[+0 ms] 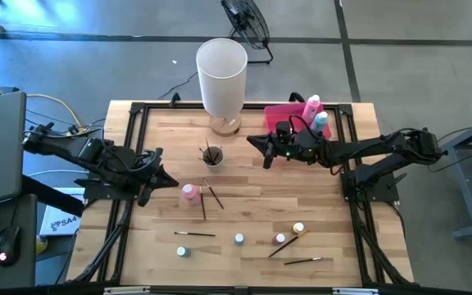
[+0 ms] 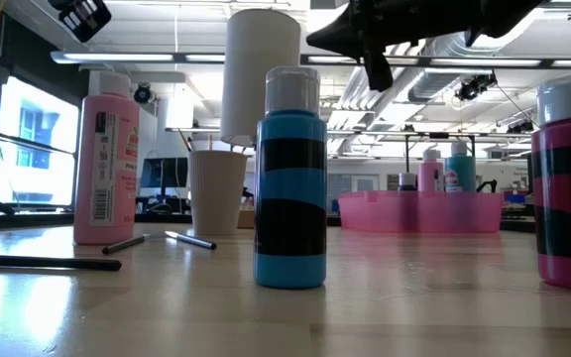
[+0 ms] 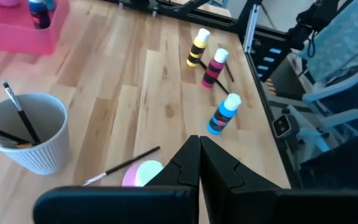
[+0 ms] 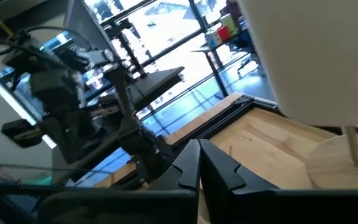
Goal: Pick & Place Paint Supplies
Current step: Put the big pink paint bottle into the pink bin
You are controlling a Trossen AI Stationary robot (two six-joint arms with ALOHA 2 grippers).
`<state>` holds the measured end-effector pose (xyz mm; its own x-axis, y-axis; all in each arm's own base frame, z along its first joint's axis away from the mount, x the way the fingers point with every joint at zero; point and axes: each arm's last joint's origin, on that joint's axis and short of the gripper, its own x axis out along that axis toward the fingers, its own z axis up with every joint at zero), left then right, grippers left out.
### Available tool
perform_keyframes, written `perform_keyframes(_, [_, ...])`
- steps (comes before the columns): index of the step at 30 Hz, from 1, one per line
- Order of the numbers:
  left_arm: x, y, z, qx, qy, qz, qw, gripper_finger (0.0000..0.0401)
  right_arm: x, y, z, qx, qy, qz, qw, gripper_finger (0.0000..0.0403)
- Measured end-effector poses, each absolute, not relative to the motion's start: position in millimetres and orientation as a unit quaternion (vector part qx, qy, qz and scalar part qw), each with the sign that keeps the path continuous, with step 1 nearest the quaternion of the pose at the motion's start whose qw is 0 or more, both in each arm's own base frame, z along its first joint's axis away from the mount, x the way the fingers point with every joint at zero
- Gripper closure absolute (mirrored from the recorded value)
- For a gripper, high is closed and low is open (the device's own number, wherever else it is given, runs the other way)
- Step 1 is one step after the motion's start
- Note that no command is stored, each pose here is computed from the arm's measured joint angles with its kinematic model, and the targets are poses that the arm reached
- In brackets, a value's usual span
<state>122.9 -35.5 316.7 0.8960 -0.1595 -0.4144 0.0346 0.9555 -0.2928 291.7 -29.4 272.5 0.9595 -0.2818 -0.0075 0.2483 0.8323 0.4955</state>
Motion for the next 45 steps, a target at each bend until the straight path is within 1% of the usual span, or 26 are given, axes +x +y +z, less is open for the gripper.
perform_keyframes(5, [124, -35, 316, -0.141, 0.223, -0.037, 0.964, 0.0400, 292, -29, 272, 0.254, -0.031, -0.133, 0.957, 0.0401])
perform_keyframes(8, [125, -33, 315, -0.138, 0.218, 0.001, 0.966, 0.0392, 292, -28, 272, 0.255, -0.025, -0.112, 0.960, 0.0401])
perform_keyframes(10, [125, -32, 313, -0.132, 0.223, 0.026, 0.965, 0.0379, 292, -27, 272, 0.255, -0.019, -0.094, 0.962, 0.0401])
perform_keyframes(12, [126, -31, 311, -0.140, 0.229, 0.047, 0.962, 0.0359, 292, -26, 271, 0.249, -0.007, -0.076, 0.965, 0.0401])
perform_keyframes(15, [128, -31, 307, -0.151, 0.244, 0.072, 0.955, 0.0318, 293, -24, 269, 0.232, 0.011, -0.058, 0.971, 0.0401])
perform_keyframes(19, [133, -33, 304, -0.158, 0.256, 0.065, 0.952, 0.0261, 292, -24, 267, 0.231, 0.020, -0.062, 0.971, 0.0401])
perform_keyframes(21, [135, -34, 303, -0.155, 0.261, 0.065, 0.951, 0.0240, 292, -25, 267, 0.231, 0.018, -0.070, 0.970, 0.0401])
perform_keyframes(24, [135, -34, 303, -0.152, 0.263, 0.064, 0.951, 0.0220, 292, -26, 267, 0.230, 0.014, -0.084, 0.969, 0.0401])
perform_keyframes(27, [135, -34, 303, -0.152, 0.262, 0.064, 0.951, 0.0213, 292, -26, 267, 0.230, 0.011, -0.086, 0.969, 0.0401])
perform_keyframes(37, [136, -34, 303, -0.161, 0.263, 0.063, 0.949, 0.0212, 292, -27, 268, 0.229, 0.007, -0.098, 0.968, 0.0401])
perform_keyframes(42, [138, -35, 300, -0.133, 0.278, 0.059, 0.949, 0.0212, 292, -27, 268, 0.229, 0.007, -0.098, 0.968, 0.0401])
perform_keyframes(45, [142, -37, 294, -0.108, 0.307, 0.046, 0.944, 0.0212, 292, -27, 268, 0.229, 0.007, -0.098, 0.968, 0.0401])
